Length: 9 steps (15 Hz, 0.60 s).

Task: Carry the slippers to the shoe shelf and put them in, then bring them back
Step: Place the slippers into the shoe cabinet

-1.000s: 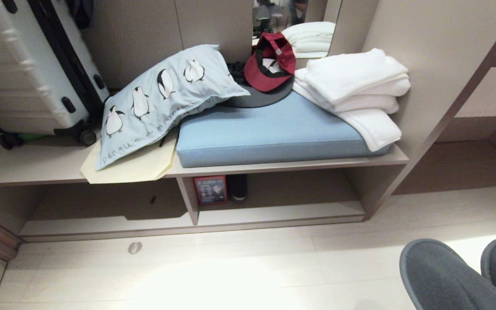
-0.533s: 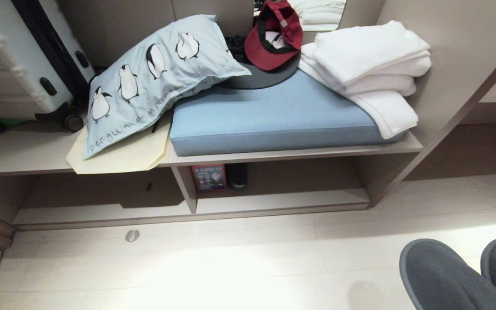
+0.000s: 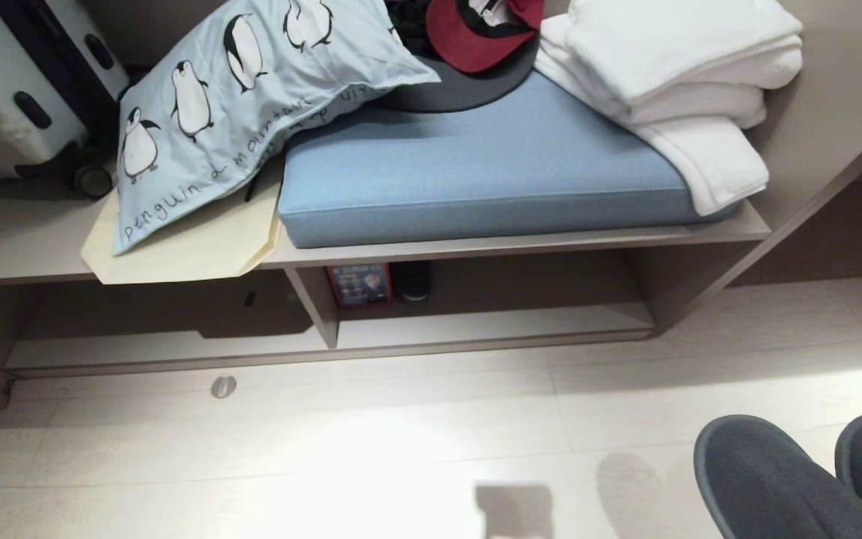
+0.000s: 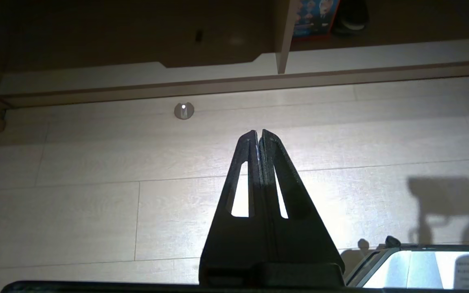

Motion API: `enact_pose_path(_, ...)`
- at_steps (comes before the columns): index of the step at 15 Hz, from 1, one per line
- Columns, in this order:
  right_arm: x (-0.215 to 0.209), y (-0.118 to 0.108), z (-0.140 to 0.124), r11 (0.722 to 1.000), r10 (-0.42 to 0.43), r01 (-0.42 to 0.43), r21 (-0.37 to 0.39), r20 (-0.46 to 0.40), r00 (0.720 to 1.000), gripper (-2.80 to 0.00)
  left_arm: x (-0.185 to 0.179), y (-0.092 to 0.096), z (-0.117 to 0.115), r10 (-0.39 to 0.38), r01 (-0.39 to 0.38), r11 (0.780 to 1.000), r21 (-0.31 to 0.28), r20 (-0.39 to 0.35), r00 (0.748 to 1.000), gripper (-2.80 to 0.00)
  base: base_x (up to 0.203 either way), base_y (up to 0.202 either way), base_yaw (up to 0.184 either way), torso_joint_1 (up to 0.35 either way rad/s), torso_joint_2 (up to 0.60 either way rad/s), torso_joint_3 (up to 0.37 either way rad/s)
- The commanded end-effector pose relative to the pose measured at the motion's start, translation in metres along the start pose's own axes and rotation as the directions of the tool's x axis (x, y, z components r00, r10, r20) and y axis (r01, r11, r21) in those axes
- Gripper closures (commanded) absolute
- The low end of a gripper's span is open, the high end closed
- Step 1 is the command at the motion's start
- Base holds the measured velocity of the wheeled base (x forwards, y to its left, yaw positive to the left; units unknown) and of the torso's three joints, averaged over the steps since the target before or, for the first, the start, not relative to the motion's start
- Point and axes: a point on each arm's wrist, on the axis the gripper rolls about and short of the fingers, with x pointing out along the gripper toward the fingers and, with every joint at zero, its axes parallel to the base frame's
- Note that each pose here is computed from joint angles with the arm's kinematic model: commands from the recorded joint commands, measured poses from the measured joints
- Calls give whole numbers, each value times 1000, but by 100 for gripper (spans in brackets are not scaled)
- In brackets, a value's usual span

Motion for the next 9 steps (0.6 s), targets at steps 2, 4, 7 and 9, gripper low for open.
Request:
enact_pose_path(2, 0, 0, 0, 1000, 0, 0, 0, -2, 1000, 0, 0, 0, 0, 1, -1, 1000, 0, 0, 1000, 0, 0, 0, 0, 3, -2, -196)
enact_pose_path(4, 0, 0, 0, 1000, 0, 0, -2, -2, 1000, 0, 0, 0, 0, 1, -1, 1000, 0, 0, 1000, 0, 0, 0, 0, -1, 1, -197)
enact_pose_path(7, 0, 0, 0, 1000, 0, 0, -1, -3, 1000, 0, 0, 0, 0, 1, -1, 1000, 0, 0, 1000, 0, 0, 0, 0, 4, 2, -198)
enact_pose_path(9, 0, 0, 0, 1000, 1, -1, -1, -2, 1000, 0, 0, 0, 0, 1, -1, 1000, 0, 0, 1000, 0, 0, 0, 0, 0, 4, -200)
